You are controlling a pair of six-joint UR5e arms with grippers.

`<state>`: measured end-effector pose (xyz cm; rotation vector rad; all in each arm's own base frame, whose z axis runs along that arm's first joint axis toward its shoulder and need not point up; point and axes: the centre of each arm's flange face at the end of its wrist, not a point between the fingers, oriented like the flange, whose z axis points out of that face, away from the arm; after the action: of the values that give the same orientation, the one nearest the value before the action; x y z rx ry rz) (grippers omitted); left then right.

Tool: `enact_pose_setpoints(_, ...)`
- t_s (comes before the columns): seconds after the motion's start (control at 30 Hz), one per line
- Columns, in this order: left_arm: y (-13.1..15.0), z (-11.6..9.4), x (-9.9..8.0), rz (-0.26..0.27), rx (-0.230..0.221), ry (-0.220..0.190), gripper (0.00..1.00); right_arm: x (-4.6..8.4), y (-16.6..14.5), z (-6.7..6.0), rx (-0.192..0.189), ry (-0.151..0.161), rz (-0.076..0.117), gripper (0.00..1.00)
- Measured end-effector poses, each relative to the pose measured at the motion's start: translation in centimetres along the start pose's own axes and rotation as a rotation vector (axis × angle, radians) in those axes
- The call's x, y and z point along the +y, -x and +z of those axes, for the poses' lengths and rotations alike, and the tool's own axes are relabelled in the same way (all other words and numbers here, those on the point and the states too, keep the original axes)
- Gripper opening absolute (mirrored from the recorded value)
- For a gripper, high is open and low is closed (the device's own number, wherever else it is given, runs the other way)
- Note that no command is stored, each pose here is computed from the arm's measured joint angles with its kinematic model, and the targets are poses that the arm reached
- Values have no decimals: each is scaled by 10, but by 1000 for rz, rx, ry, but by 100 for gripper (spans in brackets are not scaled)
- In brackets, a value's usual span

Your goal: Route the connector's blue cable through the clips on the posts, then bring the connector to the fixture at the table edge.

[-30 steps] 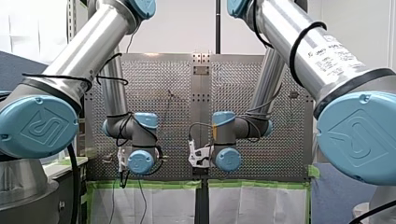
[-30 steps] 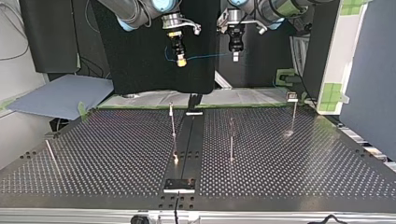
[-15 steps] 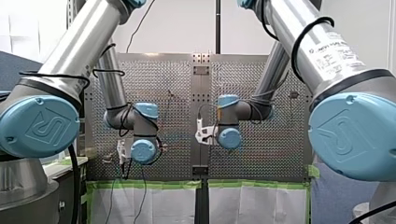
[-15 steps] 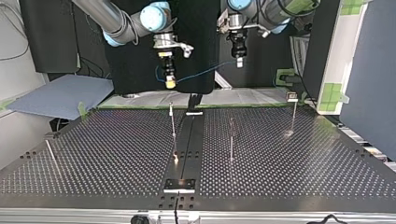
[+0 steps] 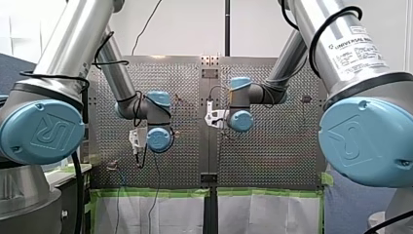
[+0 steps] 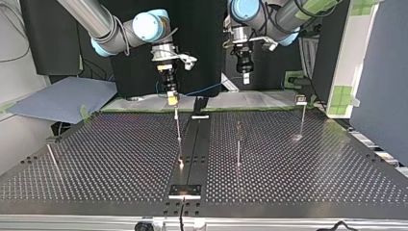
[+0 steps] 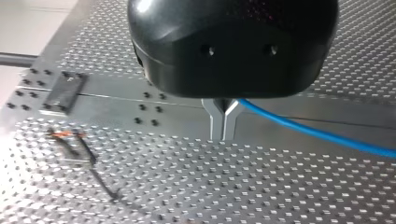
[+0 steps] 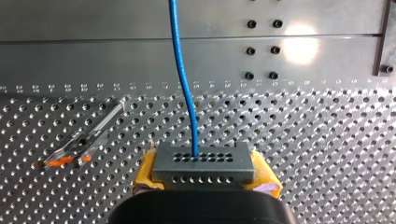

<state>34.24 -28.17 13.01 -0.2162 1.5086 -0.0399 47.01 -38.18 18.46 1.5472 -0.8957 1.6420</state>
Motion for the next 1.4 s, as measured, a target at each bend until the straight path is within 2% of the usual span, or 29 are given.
enact_pose_setpoints(0.43,59,32,-23,-69,-76,2,2,11,-18,21,-38,-53,-4,0)
enact_pose_setpoints(0.6,73,42,-29,-72,-80,6,2,15,-23,27,-48,-60,0,0)
enact_pose_setpoints(0.8,82,57,-29,-63,-75,16,2,19,-31,35,-46,-72,7,0)
enact_pose_setpoints(1.0,88,70,-29,-50,-74,4,2,21,-41,44,-31,-75,12,0)
enact_pose_setpoints(1.2,97,85,-28,-56,-90,6,2,20,-45,47,-26,-89,14,0)
enact_pose_setpoints(1.4,108,101,-28,-69,-110,-2,2,16,-54,53,-7,-115,20,0)
